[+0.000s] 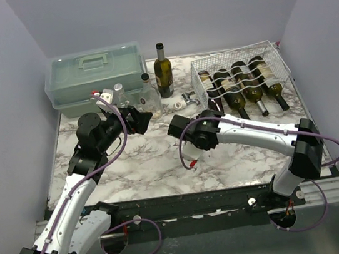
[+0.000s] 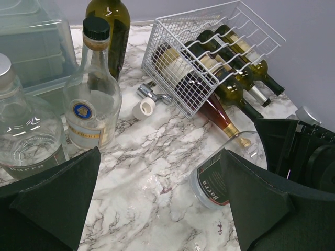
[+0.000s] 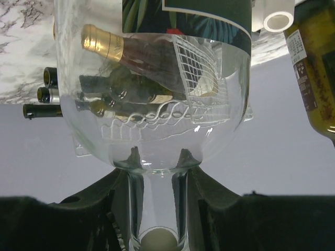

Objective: Take the wine bottle off the wine rack
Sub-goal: Place the wine bottle at the center of the board.

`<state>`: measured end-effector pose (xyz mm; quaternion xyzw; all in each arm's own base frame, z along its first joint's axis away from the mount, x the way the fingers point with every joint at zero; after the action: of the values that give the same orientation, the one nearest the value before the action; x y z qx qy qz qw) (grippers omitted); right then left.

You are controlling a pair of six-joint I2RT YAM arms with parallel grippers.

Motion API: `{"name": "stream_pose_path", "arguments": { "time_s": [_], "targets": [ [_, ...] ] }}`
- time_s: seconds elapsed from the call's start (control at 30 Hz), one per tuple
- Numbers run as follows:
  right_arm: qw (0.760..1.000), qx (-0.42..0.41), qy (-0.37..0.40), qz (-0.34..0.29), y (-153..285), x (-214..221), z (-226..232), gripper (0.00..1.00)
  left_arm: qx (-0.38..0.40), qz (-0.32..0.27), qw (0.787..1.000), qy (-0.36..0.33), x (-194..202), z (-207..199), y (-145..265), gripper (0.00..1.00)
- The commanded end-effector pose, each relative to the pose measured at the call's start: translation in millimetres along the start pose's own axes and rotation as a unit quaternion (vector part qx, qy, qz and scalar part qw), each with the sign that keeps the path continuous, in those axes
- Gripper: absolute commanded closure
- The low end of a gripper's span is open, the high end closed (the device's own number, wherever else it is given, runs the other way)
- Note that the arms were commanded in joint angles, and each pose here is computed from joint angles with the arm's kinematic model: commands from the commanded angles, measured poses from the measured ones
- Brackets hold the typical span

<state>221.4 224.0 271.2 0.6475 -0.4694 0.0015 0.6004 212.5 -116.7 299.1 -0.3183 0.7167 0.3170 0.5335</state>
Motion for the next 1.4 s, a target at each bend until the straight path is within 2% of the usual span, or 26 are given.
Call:
{"name": "stream_pose_path", "arguments": {
  "time_s": [0.0,0.1,0.3,0.97,1.13,1.2,1.37],
  "targets": [
    [0.998,0.032,-0.002,0.050,11.3,5.1,-7.9,0.88,-0.010,-0.002,1.000,-0.007,1.4,2.5,3.5,0.01],
    [0.998,0.030,0.001,0.053,10.0,1.8,-8.2,0.86,-0.009,-0.002,1.000,-0.007,1.6,2.5,3.4,0.01],
    [0.998,0.020,0.006,0.066,5.8,-3.4,-5.2,0.71,-0.011,-0.004,1.000,-0.008,0.8,2.5,4.0,0.01],
    [0.994,0.001,-0.022,0.108,1.2,-25.6,-7.0,0.53,-0.011,-0.004,1.000,-0.009,0.9,2.5,4.0,0.01],
    [0.994,-0.008,-0.034,0.107,4.2,-29.4,-9.6,0.47,-0.011,-0.004,1.000,-0.008,1.0,2.5,4.0,0.01],
    [0.994,-0.007,-0.033,0.105,5.0,-30.7,-9.8,0.41,-0.011,-0.004,1.000,-0.009,0.9,2.6,4.0,0.01],
    [0.994,-0.008,-0.035,0.104,6.7,-31.6,-11.0,0.38,-0.011,-0.004,1.000,-0.009,0.9,2.6,4.0,0.01]
  ]
}}
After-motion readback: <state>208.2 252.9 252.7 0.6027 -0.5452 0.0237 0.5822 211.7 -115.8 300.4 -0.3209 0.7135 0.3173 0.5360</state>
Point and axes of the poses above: each gripper's point midway between its finger pads, its own y axis back along the fingers, its own z axis along the line the jaws close on, x = y × z, the point moved 9 cm from there along y, back along the fingers, and after that the axes turned 5 degrees about -y, right-handed, at the moved point
